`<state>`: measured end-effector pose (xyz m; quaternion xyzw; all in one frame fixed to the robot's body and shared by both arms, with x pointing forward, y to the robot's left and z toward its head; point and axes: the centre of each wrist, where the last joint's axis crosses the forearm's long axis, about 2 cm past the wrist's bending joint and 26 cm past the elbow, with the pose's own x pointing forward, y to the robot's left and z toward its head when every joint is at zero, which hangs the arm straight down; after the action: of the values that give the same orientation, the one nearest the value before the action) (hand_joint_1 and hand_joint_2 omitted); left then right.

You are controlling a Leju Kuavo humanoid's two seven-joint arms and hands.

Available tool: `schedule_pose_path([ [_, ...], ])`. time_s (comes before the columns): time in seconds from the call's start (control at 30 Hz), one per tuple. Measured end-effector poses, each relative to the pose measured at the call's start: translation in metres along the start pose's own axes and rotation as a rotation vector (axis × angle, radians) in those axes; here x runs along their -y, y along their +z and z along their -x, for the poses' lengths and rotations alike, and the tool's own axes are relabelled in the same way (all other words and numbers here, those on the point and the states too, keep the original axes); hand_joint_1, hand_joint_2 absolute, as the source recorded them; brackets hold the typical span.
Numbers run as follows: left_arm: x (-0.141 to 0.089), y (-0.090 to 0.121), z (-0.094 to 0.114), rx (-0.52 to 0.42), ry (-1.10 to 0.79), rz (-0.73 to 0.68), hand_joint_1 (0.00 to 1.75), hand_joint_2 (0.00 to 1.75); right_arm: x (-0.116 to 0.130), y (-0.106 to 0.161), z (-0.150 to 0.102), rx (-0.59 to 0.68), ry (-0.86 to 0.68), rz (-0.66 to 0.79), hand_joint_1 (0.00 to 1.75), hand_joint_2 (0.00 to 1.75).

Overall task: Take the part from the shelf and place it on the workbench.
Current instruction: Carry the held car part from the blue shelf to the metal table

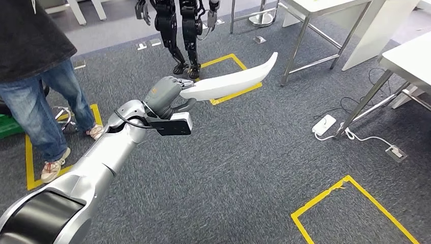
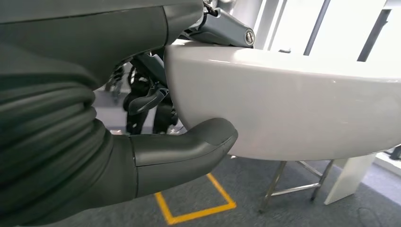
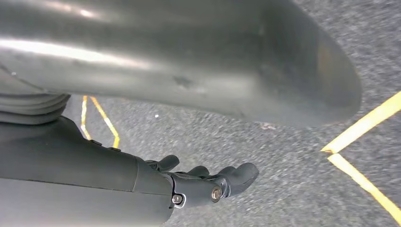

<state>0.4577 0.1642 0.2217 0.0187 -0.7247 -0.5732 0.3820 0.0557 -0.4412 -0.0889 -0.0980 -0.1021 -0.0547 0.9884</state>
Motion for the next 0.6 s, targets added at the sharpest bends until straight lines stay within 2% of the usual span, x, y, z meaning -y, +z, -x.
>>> schedule_pose_path([
  [0.6,0.0010,0.0016,0.0016,0.013,0.016,0.007,1.75,1.75,-0.0018,-0.0002,-0.0015,0.008,-0.015,-0.005,0.00,0.00],
])
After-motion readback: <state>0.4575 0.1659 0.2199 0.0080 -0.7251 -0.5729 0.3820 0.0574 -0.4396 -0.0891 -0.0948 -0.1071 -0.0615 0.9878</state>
